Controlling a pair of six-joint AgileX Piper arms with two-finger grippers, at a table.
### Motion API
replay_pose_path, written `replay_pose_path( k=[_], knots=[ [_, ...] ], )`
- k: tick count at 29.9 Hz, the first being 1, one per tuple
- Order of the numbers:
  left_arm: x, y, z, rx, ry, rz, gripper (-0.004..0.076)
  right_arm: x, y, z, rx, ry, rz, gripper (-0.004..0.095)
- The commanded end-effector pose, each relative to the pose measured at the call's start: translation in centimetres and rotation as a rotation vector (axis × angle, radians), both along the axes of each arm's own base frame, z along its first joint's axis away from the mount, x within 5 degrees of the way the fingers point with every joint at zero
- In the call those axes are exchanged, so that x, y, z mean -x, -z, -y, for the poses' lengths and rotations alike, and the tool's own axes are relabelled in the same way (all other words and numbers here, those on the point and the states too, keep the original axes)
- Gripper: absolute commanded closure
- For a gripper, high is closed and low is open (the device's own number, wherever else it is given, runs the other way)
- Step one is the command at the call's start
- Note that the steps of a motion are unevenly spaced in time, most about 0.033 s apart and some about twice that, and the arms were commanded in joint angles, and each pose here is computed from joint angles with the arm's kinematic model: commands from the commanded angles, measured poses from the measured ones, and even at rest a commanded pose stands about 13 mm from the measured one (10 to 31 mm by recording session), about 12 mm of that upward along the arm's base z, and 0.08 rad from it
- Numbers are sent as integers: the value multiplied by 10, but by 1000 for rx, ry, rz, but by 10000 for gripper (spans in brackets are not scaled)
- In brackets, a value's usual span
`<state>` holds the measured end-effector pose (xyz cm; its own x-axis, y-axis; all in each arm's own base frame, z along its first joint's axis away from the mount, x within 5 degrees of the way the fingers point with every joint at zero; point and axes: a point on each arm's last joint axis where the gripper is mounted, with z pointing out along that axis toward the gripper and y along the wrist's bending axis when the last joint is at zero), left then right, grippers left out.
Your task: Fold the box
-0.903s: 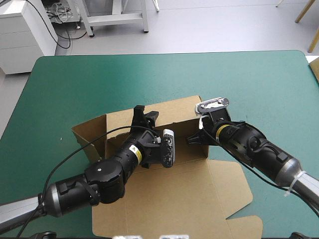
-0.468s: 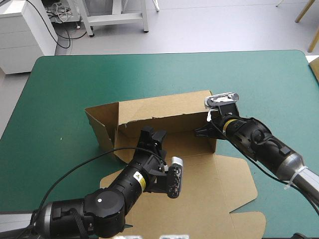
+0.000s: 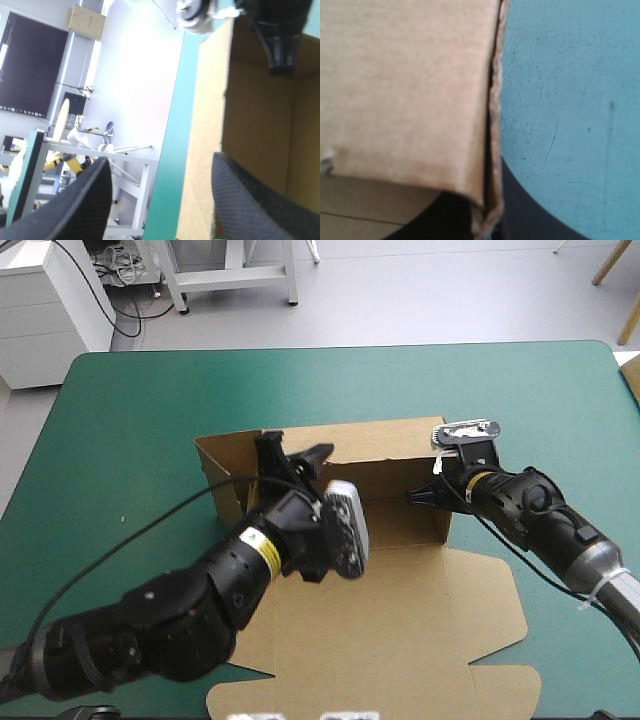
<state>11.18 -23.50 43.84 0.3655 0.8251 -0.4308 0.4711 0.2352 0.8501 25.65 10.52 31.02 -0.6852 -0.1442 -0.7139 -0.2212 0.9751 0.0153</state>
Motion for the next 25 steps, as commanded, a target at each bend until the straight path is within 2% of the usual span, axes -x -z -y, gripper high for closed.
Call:
replay_pose_path(
  k=[1,6,10,14,18,21,25],
  knots=[
    [-19,-48,-31,150,-67,-16,302,-2,-18,5,-34,-15,67,930],
    [-65,-68,-80,271,-274,-123,312,0,-18,7,-24,-18,41,929],
    [-99,-63,-127,372,-483,-223,452,1,-29,9,8,-20,11,930],
    [-117,-58,-173,573,-642,-346,619,1,-52,10,30,-23,10,930],
    [-112,-55,-195,680,-628,-430,734,-5,-73,8,57,-32,8,930],
    [-100,-51,-197,727,-555,-433,731,-14,-79,6,95,-32,-50,930],
    [-81,-34,-199,776,-545,-403,731,-35,-79,2,120,-41,-144,930]
  ],
)
